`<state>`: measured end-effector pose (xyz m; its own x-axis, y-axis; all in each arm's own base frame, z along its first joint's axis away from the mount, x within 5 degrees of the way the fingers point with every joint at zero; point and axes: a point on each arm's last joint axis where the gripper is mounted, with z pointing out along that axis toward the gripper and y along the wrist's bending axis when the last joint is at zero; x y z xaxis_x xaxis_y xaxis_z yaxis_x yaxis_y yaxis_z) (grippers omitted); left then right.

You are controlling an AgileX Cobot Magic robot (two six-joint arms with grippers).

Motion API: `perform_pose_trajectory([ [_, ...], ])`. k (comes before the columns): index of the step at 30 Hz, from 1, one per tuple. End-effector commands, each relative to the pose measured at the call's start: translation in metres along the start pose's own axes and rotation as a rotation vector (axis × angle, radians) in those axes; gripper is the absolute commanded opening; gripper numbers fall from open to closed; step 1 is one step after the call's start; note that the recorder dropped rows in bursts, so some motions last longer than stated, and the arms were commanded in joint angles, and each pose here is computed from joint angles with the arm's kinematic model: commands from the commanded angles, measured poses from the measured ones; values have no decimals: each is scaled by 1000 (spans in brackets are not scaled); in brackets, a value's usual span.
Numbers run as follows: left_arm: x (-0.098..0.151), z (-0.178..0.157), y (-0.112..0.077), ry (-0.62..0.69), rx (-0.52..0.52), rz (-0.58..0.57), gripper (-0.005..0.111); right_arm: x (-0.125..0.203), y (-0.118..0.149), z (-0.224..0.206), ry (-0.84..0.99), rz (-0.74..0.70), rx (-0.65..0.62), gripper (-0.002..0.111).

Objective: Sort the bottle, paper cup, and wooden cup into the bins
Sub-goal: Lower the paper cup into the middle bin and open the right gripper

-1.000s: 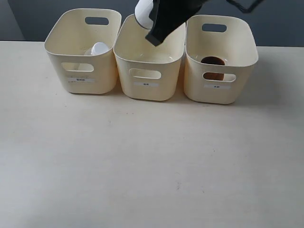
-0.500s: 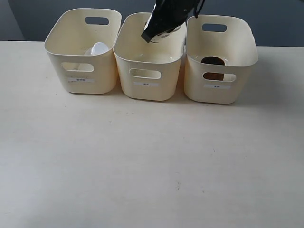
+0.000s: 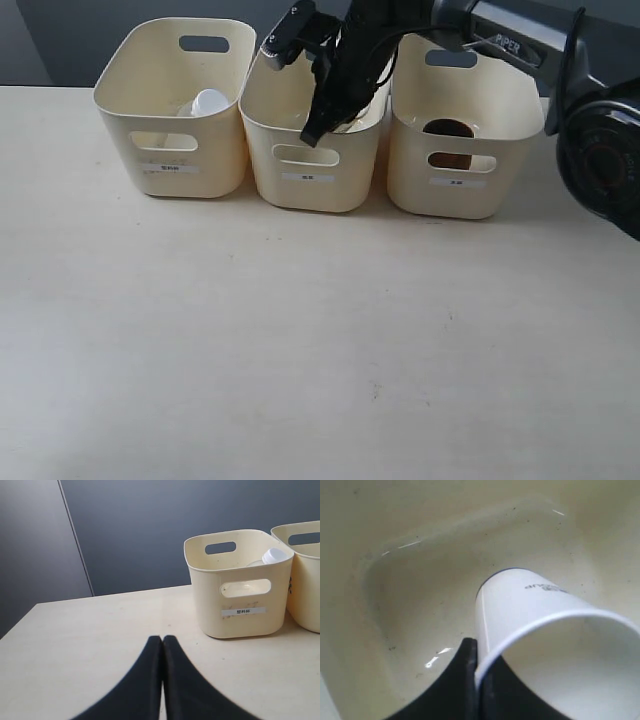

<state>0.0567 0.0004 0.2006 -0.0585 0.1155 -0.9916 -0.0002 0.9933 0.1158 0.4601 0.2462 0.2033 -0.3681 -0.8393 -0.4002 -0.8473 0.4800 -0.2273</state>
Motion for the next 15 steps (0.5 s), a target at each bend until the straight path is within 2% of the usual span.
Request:
perform_pose_trajectory([
  [1,0,0,0,-10,-2,-1,0,1,-4,-1,-2,-11,13,-1],
  [10,0,0,0,-10,-2,-1,0,1,-4,-1,-1,-12,10,1],
  [12,0,0,0,-10,-2,-1,0,2,-3,-1,7,-12,4,9],
  [15,0,0,0,-10,-2,-1,0,2,-3,-1,16,-13,0,27],
])
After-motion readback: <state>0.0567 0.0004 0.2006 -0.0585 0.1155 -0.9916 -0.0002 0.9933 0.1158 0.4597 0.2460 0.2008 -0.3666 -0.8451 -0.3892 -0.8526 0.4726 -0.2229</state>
